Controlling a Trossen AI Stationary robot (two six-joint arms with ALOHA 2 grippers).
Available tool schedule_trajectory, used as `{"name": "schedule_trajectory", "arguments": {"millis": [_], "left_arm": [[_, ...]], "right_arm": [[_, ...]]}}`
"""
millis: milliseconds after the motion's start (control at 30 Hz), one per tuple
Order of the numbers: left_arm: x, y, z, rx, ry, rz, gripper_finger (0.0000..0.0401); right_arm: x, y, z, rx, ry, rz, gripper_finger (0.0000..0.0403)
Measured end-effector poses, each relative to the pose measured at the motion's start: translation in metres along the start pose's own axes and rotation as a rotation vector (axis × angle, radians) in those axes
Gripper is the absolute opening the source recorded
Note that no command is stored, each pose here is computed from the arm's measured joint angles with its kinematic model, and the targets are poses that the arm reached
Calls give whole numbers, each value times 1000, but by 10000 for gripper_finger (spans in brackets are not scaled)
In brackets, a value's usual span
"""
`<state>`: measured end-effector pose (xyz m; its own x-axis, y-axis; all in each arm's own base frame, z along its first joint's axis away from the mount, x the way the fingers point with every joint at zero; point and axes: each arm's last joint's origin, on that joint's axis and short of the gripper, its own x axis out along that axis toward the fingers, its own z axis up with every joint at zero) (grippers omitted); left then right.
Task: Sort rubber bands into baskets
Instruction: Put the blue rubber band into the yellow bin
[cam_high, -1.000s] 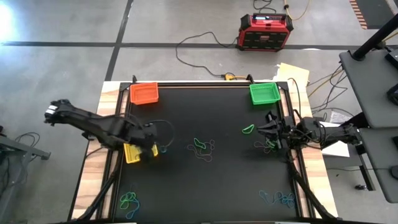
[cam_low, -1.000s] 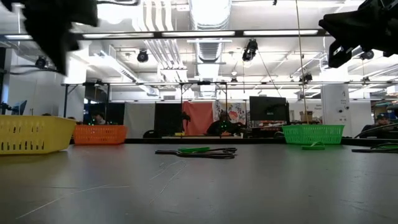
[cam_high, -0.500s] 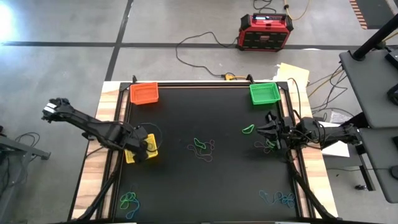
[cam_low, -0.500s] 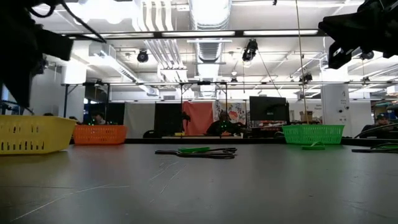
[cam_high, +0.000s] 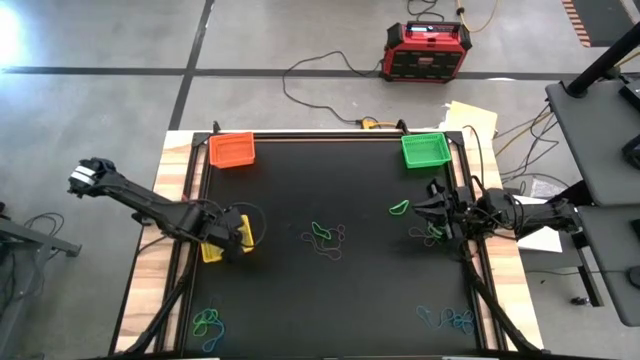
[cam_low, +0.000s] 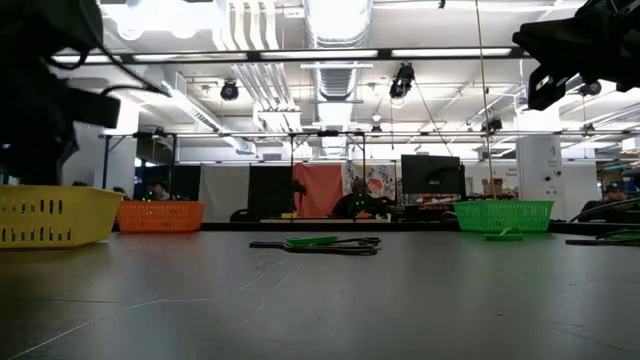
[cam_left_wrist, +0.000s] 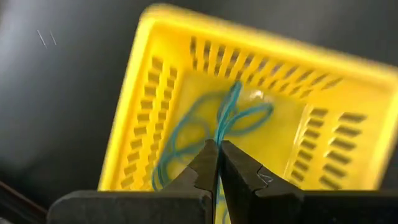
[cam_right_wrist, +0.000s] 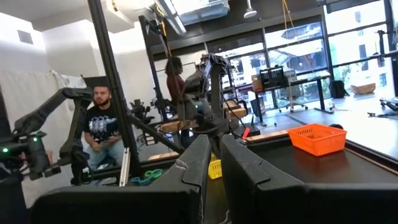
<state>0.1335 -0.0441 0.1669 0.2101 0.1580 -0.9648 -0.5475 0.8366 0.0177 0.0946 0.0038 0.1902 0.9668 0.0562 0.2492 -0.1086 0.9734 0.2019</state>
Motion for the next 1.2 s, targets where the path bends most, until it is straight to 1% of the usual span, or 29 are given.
{"name": "schedule_trajectory", "arguments": {"millis": [100,200,300,400,533,700,867,1067,1133,1200], "left_arm": [[8,4,-6,-46,44,7,0],[12,7,-10,-91,55,24,0],[12,6,-9,-121,52,21,1],[8,4,-6,-125,43,8,10],[1,0,-1,-99,19,-5,38],[-13,-4,7,-86,-24,-12,86],[-20,-2,7,-85,25,12,134],[-31,-8,13,-108,10,-31,174],[-34,-11,16,-122,32,-53,182],[-39,-16,18,-131,78,-97,188]], "right_arm": [[0,0,0,-1,0,0,34],[0,0,0,-8,-6,-5,34],[0,0,2,-8,-27,-24,34],[0,-1,2,-8,-32,-49,34],[0,-1,2,-8,-32,-53,34],[0,0,1,6,-14,6,34],[0,0,1,-34,-15,5,34],[0,0,1,-33,-15,2,34],[0,0,1,-33,-17,-9,34],[0,-1,2,-33,-22,-33,34]]}}
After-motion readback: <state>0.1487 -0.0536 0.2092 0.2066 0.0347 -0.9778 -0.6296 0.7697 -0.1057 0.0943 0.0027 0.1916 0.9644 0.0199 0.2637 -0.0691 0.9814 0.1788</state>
